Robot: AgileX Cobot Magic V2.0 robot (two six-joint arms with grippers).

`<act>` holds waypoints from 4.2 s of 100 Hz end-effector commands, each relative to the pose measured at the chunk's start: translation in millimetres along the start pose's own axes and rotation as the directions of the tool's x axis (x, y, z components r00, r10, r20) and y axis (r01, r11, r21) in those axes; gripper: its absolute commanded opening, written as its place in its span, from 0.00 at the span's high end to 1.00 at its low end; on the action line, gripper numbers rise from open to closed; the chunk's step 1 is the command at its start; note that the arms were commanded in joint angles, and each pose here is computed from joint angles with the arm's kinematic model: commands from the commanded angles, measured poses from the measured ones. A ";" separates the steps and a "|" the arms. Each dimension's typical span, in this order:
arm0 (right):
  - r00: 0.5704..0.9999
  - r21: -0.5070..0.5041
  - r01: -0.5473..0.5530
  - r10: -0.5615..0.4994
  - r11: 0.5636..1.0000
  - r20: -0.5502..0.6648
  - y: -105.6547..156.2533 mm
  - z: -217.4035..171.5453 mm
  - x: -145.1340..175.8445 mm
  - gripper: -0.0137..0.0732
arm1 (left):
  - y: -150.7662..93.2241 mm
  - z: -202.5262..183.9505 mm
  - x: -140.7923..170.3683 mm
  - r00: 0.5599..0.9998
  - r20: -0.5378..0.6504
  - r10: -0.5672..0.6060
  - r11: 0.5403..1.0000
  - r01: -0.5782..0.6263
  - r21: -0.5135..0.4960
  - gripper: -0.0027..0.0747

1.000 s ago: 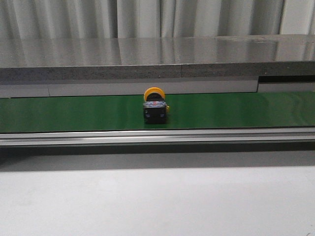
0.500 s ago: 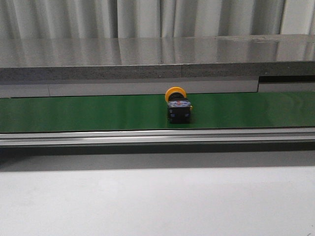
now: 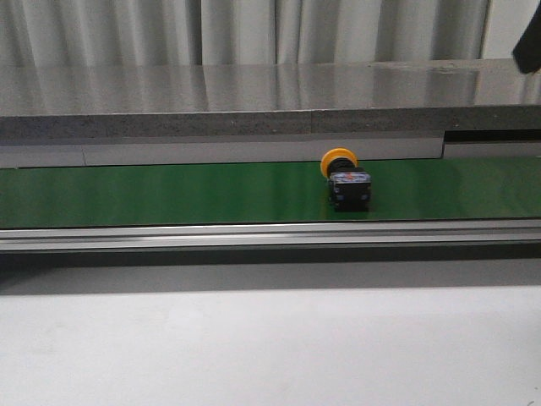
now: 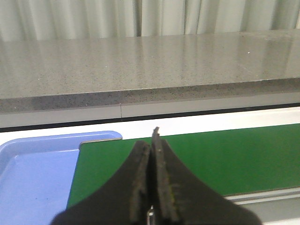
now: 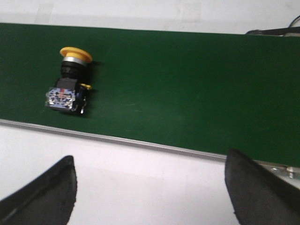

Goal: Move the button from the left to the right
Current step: 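Move the right gripper above the belt toward the approaching button, then lower the open right gripper onto the button and close it, then lift the button with the right gripper and carry it over the green bin, then lower the button into the green bin and open the right gripper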

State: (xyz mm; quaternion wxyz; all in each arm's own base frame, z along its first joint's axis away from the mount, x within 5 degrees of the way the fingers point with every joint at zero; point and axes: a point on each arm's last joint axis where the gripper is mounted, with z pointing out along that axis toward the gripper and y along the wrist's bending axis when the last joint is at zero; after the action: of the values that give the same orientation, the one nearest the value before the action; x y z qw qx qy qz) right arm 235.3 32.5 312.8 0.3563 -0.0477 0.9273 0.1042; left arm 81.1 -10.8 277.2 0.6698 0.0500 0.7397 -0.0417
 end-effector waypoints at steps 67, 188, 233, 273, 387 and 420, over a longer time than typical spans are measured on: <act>0.992 -0.061 0.098 -0.102 0.993 -0.076 25.9 113.8 -62.1 0.11 | 0.8 -1.4 -17.2 0.994 0.107 -0.016 1.000 0.016 -0.006 0.99; 0.975 0.179 0.187 -0.160 0.966 -0.157 -48.5 74.5 -105.3 0.75 | 0.8 -1.4 -17.0 0.994 0.105 -0.016 1.000 0.016 -0.006 0.99; 0.995 0.412 0.059 -0.023 0.910 -0.092 -171.9 33.1 -94.1 0.75 | 0.8 -1.4 -17.0 0.994 0.105 -0.016 1.000 0.016 -0.006 0.99; 0.955 0.364 0.250 -0.165 0.897 -0.248 -213.3 65.7 -73.0 0.75 | 0.8 -1.4 -17.0 0.994 0.105 -0.016 1.000 0.016 -0.006 0.99; 0.958 0.261 0.171 -0.098 0.950 -0.271 -244.9 99.1 -46.2 0.75 | 0.8 -1.4 -17.0 0.994 0.105 -0.016 1.000 0.016 -0.006 0.99; 0.959 0.257 0.163 -0.092 0.953 -0.267 -244.3 99.3 -46.3 0.48 | 0.8 -1.4 -17.0 0.994 0.105 -0.016 1.000 0.016 -0.006 0.99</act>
State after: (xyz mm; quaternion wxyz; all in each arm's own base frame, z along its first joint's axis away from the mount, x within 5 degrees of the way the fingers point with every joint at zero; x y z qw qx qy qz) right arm 372.9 -181.2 200.0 0.1975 -0.0710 0.9771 -0.0351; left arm 81.1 -10.8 277.2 0.6698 0.0495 0.7397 -0.0423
